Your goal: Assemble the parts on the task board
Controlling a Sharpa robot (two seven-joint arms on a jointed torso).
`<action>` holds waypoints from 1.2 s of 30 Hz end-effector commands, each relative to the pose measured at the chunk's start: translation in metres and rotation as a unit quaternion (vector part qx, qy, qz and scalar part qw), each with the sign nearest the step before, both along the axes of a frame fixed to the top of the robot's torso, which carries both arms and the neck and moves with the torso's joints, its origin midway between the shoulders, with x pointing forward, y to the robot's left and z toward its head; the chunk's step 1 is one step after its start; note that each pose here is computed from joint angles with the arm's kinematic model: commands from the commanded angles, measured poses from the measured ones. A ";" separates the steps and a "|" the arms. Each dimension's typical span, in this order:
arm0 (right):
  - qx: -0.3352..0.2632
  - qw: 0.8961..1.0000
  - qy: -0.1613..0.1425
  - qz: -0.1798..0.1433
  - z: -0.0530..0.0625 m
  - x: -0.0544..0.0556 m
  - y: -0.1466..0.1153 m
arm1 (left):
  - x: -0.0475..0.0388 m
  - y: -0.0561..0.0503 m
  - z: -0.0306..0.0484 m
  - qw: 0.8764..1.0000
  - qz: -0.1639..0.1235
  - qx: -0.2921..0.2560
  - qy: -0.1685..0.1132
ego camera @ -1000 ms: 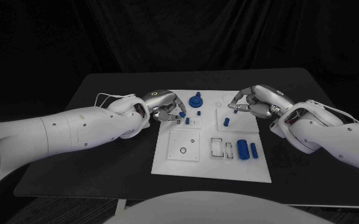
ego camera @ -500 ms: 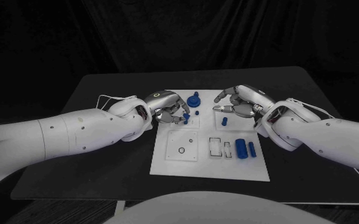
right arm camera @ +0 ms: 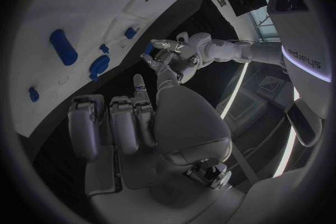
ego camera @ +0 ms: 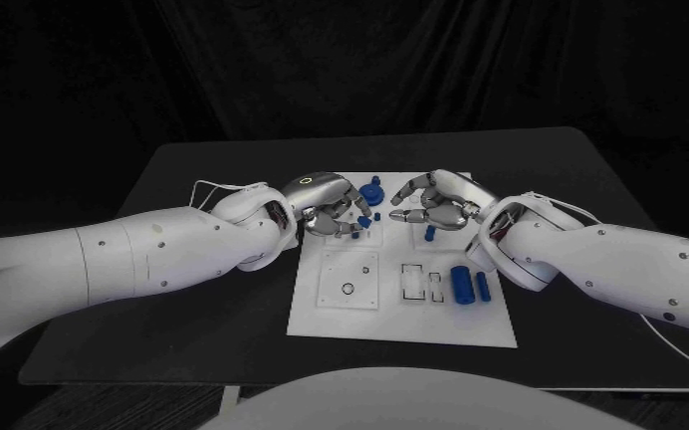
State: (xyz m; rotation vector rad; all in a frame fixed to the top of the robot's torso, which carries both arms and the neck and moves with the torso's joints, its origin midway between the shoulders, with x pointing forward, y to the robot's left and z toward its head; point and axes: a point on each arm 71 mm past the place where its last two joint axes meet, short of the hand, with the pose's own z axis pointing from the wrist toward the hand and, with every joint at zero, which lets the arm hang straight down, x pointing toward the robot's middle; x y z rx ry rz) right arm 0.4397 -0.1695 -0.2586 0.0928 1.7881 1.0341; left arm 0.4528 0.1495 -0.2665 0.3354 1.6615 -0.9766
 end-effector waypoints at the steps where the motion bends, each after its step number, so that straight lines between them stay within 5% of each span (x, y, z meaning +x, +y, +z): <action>1: -0.006 0.998 0.063 -0.026 -0.009 -0.001 0.002 | 0.0004 -0.003 0.0040 1.000 0.000 -0.008 -0.007; 15: -0.031 0.990 0.125 -0.051 -0.021 -0.003 0.009 | -0.0008 -0.005 0.0067 1.000 -0.002 -0.013 -0.011; 36: 0.042 0.981 0.183 -0.046 -0.026 -0.005 0.019 | -0.0021 -0.006 0.0071 1.000 -0.004 -0.013 -0.008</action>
